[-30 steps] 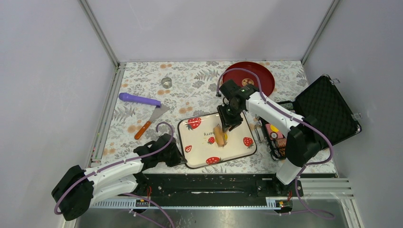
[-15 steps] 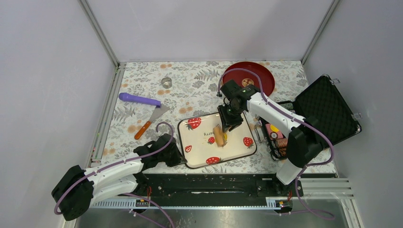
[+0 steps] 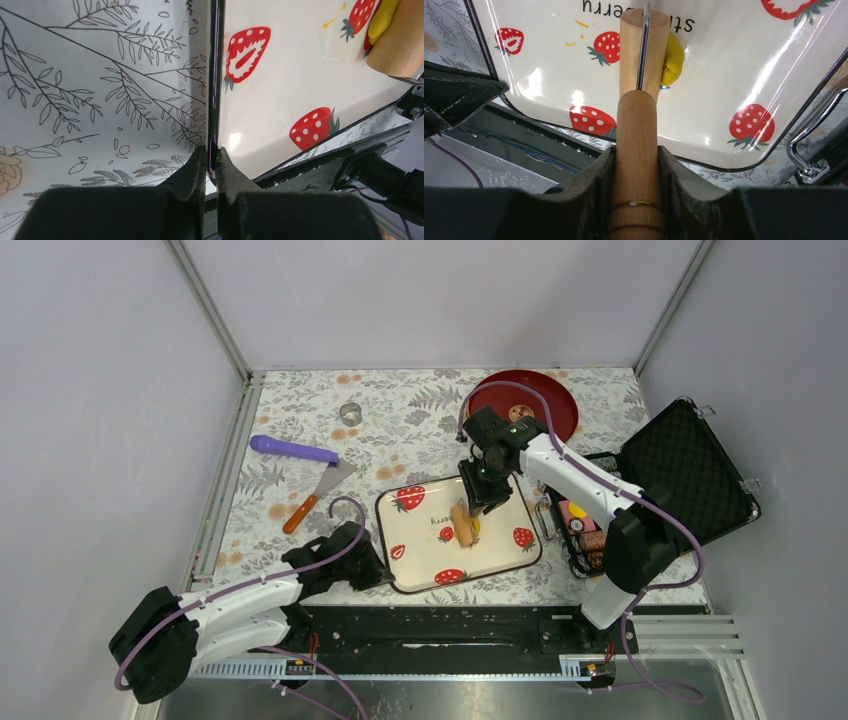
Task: Roll out the dumpling wrappers from the dough
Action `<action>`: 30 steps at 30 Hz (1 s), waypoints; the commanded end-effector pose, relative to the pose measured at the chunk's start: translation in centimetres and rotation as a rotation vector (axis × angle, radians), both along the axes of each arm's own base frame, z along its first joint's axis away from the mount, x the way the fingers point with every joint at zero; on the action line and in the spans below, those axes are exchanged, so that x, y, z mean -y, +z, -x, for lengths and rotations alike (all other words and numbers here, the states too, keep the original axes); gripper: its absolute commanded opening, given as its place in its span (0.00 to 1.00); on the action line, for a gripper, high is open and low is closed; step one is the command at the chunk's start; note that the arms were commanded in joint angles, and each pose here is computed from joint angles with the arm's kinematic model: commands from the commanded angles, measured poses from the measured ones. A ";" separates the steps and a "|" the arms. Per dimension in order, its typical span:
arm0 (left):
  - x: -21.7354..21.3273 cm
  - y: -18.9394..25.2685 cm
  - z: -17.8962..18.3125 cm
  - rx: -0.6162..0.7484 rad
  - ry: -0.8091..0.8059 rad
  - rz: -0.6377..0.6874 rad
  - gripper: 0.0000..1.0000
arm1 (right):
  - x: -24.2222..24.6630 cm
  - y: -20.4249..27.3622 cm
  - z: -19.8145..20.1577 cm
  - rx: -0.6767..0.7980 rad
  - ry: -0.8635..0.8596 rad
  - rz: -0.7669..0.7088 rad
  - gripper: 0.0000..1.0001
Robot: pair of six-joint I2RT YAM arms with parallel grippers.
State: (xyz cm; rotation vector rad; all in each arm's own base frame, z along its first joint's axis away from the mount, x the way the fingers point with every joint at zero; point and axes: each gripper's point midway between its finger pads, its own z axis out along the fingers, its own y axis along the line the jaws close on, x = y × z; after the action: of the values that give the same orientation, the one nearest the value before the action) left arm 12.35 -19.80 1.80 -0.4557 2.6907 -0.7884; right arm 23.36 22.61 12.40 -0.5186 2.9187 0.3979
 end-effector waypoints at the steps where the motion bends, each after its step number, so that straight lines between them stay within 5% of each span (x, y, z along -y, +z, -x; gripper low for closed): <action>1: -1.6 -1.6 0.3 -0.015 0.034 -0.074 0.00 | -0.2 5.0 -1.0 0.139 0.013 -0.055 0.00; 17: -1.5 -1.5 0.3 -0.012 0.032 -0.071 0.00 | 0.5 7.5 -0.8 0.175 0.004 -0.084 0.00; 30: -1.7 -1.6 0.0 -0.005 0.042 -0.084 0.00 | 1.1 4.3 -1.4 0.084 0.031 0.024 0.00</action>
State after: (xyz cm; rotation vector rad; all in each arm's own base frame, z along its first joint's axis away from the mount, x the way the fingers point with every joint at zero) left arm 12.59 -19.81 1.77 -0.4641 2.6774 -0.7883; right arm 24.21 21.68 16.65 -0.5491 2.8397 0.3550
